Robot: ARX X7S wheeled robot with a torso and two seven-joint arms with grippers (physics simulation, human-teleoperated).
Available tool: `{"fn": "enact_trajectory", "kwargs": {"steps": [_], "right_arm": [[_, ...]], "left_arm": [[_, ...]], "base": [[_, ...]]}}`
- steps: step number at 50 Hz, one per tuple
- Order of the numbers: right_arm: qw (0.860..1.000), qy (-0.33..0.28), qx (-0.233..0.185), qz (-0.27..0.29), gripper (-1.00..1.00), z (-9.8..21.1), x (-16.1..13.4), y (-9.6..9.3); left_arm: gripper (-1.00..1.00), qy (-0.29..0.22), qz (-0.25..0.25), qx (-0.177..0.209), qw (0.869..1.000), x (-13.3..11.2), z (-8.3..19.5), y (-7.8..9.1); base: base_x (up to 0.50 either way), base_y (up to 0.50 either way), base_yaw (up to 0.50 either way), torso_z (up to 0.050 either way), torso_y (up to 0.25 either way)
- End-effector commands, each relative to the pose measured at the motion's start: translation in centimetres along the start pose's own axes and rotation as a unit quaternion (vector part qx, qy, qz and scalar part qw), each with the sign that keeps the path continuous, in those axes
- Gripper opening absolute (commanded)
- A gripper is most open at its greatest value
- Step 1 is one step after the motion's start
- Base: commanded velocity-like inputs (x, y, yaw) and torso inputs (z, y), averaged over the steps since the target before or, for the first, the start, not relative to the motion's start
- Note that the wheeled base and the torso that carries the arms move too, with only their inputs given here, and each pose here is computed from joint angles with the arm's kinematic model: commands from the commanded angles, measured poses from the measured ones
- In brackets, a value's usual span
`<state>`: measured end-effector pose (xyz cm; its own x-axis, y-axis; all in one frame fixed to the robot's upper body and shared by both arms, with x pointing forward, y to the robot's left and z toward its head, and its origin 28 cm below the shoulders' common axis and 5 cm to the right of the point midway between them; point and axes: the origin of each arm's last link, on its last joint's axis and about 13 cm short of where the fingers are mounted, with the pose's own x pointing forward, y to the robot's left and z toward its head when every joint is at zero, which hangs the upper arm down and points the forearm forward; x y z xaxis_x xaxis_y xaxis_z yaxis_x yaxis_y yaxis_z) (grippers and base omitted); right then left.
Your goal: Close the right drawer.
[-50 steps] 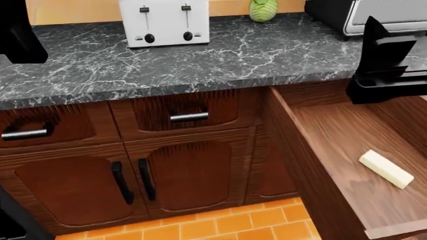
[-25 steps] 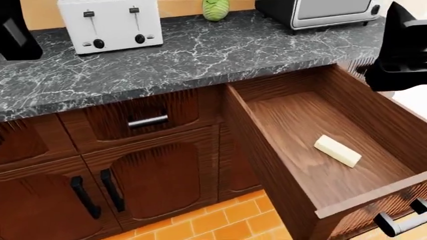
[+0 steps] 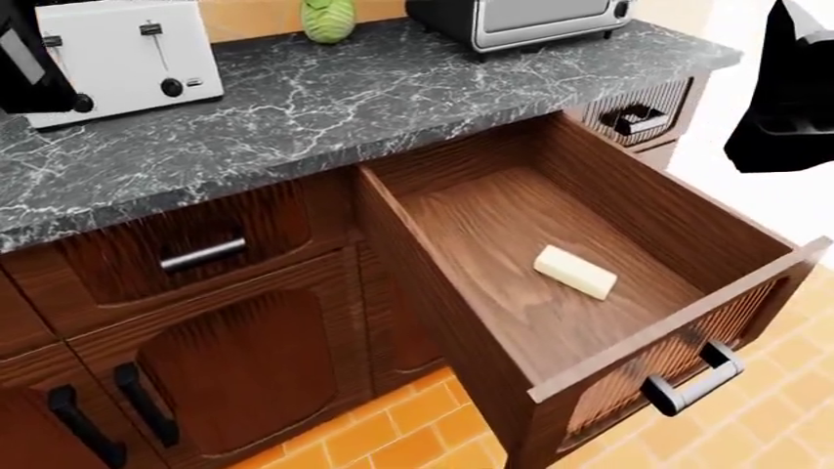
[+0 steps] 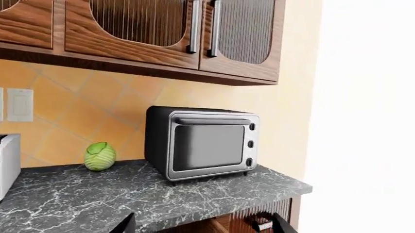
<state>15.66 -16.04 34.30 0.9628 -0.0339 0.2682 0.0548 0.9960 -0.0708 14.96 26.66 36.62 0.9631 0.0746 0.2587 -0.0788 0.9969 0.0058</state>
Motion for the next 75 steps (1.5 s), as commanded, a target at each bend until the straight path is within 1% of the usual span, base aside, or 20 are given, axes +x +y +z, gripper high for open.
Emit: {"fn": "enact_trajectory", "kwargs": {"steps": [1, 75], "right_arm": [[1.0, 0.0, 0.001, 0.0, 1.0, 0.02, 0.0, -0.05], [1.0, -0.003, -0.003, 0.002, 1.0, 0.23, -0.15, -0.01]], "left_arm": [[1.0, 0.0, 0.002, 0.0, 1.0, 0.03, -0.03, 0.04], [1.0, -0.001, 0.003, -0.004, 1.0, 0.01, 0.16, 0.08]], "base": [[0.0, 0.0, -0.5, 0.0, 0.0], [0.0, 0.0, -0.5, 0.0, 0.0]]}}
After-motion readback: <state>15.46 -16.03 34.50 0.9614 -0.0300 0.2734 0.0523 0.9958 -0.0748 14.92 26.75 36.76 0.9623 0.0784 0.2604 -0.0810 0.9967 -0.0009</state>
